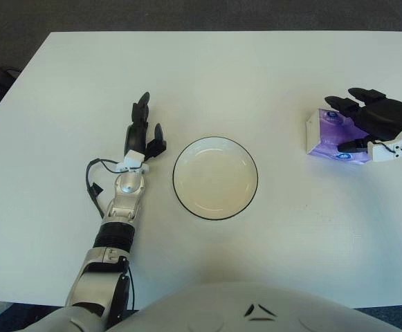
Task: Put the tissue paper into the plate.
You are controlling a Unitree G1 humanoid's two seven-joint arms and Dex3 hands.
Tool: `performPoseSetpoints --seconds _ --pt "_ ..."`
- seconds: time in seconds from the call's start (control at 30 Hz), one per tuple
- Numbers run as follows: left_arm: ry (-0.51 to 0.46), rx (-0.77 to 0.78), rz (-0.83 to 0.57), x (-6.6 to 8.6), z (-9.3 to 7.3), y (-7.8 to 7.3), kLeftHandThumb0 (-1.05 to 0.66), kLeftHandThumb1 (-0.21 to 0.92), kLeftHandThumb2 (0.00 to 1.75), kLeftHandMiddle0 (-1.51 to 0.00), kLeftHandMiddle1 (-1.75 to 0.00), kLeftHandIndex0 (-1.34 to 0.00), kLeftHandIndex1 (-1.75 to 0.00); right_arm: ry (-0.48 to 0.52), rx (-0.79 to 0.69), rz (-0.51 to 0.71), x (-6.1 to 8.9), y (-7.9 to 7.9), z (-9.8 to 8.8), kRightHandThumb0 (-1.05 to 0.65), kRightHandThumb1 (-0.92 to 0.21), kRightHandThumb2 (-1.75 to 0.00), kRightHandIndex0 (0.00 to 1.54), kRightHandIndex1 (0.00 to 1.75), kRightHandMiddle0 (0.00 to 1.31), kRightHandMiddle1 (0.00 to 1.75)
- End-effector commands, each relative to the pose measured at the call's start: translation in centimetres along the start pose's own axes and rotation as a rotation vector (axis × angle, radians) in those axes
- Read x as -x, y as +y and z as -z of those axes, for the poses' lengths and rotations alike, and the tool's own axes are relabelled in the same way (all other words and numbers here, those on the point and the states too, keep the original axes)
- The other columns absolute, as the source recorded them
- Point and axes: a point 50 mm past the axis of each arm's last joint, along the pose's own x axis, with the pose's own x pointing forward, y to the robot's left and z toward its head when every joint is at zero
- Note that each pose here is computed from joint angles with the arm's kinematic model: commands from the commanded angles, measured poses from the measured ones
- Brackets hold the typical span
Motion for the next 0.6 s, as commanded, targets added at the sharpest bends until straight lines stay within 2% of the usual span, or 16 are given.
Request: performPoseSetpoints --seconds 0.0,0.57 --pt "0.220 -0.021 0.019 4.50 4.37 -0.03 -0.77 0.92 0.90 -0.21 0.00 0.00 -0.44 0.012 -0.018 -0.007 0.36 0.06 0.16 -1.05 -0.92 -0.47 0.00 0.00 0.00 0.00" --pt "0.224 -0.033 0.022 4.48 4.45 0.34 -0.77 0.92 0.91 -0.22 0.00 0.00 -0.46 0.021 -0.033 -0.037 1.01 0.36 0.21 -1.05 -0.92 -0.47 0.00 0.00 0.00 0.00"
